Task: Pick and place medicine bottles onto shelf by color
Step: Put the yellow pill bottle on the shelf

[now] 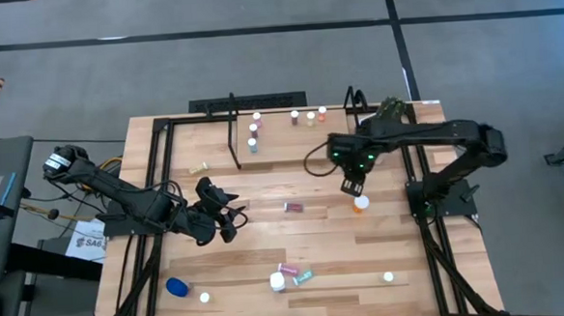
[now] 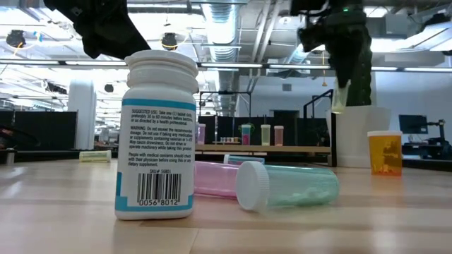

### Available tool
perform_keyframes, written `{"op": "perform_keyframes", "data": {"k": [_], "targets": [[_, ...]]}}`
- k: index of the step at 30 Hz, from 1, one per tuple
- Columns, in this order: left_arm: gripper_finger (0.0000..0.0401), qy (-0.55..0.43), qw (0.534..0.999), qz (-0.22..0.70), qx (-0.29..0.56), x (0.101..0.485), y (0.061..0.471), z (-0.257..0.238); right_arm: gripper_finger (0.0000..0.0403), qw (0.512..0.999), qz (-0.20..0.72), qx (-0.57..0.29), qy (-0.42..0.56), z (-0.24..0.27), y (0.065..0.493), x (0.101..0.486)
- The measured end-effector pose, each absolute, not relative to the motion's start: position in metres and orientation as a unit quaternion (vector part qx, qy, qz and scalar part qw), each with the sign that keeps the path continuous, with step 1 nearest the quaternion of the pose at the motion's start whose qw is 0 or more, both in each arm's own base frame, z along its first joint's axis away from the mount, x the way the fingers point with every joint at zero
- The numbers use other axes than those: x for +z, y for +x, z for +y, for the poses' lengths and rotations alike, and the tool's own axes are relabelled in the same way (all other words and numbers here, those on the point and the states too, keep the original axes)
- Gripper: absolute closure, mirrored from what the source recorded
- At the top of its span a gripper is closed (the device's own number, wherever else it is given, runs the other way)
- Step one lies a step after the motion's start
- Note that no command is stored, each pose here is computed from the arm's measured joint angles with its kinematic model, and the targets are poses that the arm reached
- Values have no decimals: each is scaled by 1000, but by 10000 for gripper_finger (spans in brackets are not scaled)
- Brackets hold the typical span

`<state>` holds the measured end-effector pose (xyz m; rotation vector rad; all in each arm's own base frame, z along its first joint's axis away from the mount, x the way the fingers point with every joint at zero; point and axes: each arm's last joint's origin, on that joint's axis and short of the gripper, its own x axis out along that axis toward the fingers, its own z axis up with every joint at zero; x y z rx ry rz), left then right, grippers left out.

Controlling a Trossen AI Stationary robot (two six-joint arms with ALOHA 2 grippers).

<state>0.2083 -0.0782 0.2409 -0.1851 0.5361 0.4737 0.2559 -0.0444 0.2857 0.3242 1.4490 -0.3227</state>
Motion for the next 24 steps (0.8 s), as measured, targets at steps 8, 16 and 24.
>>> {"op": "perform_keyframes", "data": {"k": [8, 16, 24], "targets": [[233, -90, 932, 274, 219, 239, 209, -79, 260, 699, 705, -85, 79, -70, 293, 273], [233, -89, 932, 279, 214, 239, 209, -79, 262, 676, 726, -113, 49, -115, 305, 260], [233, -84, 931, 278, 221, 238, 208, -79, 261, 661, 735, -141, 56, -161, 300, 243]]}}
